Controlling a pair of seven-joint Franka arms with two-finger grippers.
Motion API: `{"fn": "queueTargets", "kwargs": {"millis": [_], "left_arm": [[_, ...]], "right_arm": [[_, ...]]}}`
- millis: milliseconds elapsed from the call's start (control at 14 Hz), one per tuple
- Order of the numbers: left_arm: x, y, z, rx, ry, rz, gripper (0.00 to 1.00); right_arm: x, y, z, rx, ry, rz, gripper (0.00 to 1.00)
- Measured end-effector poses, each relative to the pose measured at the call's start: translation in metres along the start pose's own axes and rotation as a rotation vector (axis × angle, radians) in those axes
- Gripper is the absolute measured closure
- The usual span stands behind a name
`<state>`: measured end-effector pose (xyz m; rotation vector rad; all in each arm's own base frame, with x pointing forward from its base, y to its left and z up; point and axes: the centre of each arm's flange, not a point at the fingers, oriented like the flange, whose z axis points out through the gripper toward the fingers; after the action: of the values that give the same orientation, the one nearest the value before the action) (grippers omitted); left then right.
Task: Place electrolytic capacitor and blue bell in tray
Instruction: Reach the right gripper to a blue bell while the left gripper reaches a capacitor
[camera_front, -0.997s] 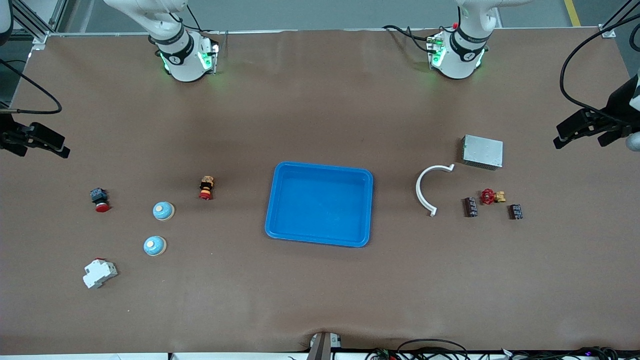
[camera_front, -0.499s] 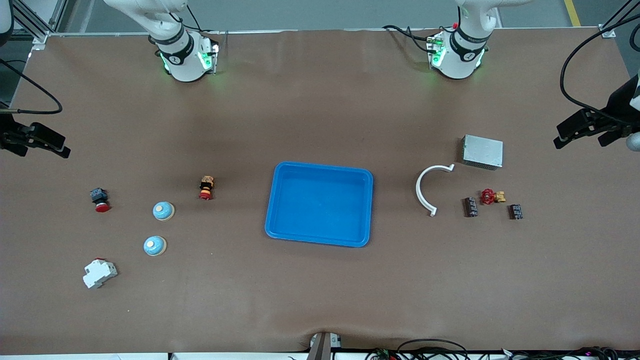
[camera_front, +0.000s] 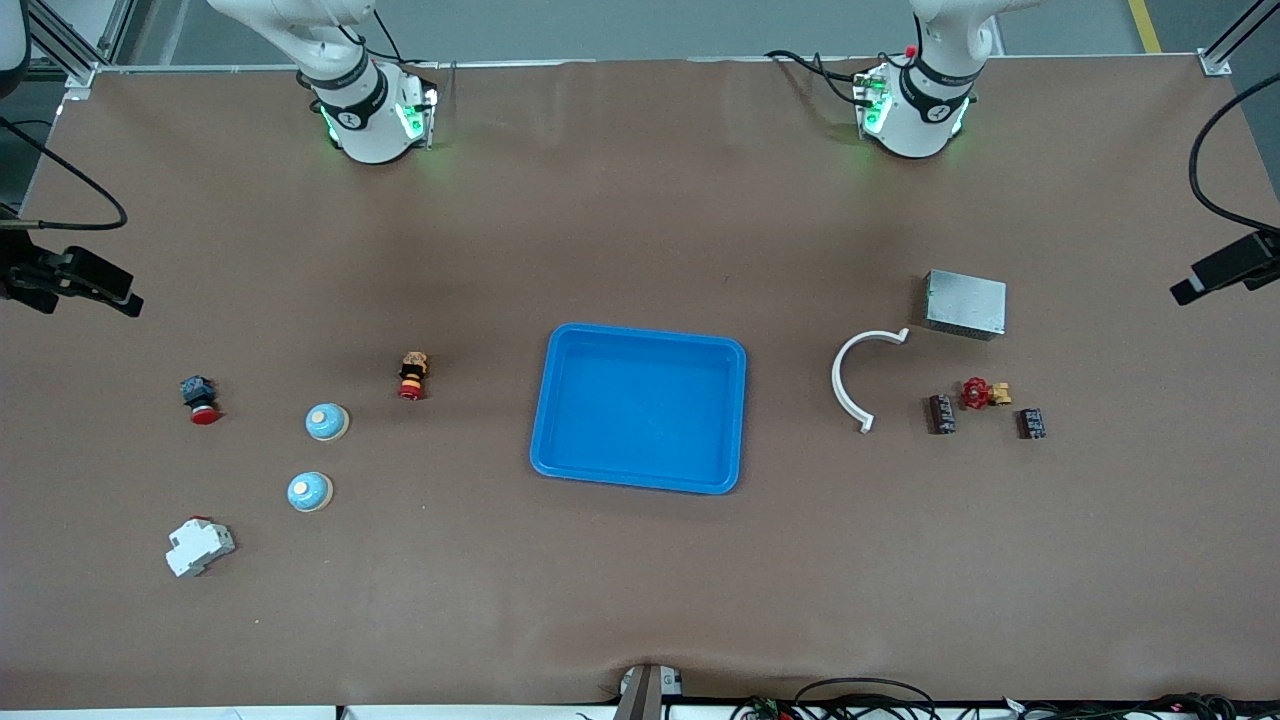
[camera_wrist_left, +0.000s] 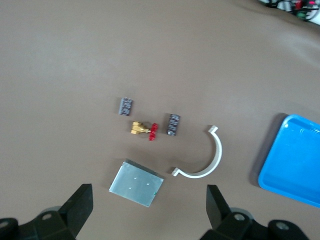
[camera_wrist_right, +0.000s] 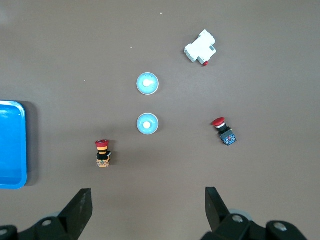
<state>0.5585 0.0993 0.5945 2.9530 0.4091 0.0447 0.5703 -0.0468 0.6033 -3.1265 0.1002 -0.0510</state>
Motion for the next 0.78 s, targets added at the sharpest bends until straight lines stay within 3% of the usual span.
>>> {"fn": "queueTargets", "kwargs": {"millis": [641,784], "left_arm": [[0.033,-0.074,0.107,-0.014,-0.218,0.02,0.0],[0.042,-0.077,0.133,0.03,-0.234,0.036,0.0]], "right_arm": [[0.005,0.0,0.031,0.0,0.017,0.0,0.0],[0.01,0.0,0.043,0.001,0.017,0.0,0.0]]}}
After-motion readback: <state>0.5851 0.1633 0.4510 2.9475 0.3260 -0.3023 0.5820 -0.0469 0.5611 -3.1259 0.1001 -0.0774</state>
